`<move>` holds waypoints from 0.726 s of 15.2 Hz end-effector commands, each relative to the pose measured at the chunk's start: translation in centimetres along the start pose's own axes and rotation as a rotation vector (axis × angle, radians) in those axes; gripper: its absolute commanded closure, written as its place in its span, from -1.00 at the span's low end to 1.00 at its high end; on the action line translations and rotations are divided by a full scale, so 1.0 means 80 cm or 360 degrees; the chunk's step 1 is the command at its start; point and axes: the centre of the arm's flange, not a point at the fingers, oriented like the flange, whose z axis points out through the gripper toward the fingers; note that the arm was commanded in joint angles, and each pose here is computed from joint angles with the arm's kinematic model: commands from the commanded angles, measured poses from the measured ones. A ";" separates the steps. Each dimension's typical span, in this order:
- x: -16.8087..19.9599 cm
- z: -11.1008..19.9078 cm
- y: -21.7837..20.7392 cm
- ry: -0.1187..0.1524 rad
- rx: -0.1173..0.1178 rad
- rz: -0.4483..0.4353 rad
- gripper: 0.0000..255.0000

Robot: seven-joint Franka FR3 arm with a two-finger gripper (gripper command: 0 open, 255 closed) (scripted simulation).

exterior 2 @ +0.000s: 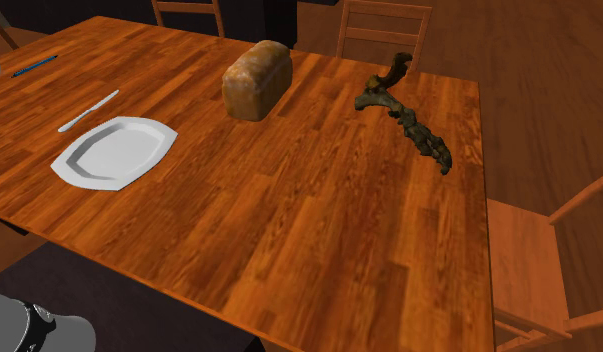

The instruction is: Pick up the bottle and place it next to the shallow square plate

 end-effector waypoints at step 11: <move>-0.004 0.079 -0.001 0.0000 0.0001 0.0000 1.00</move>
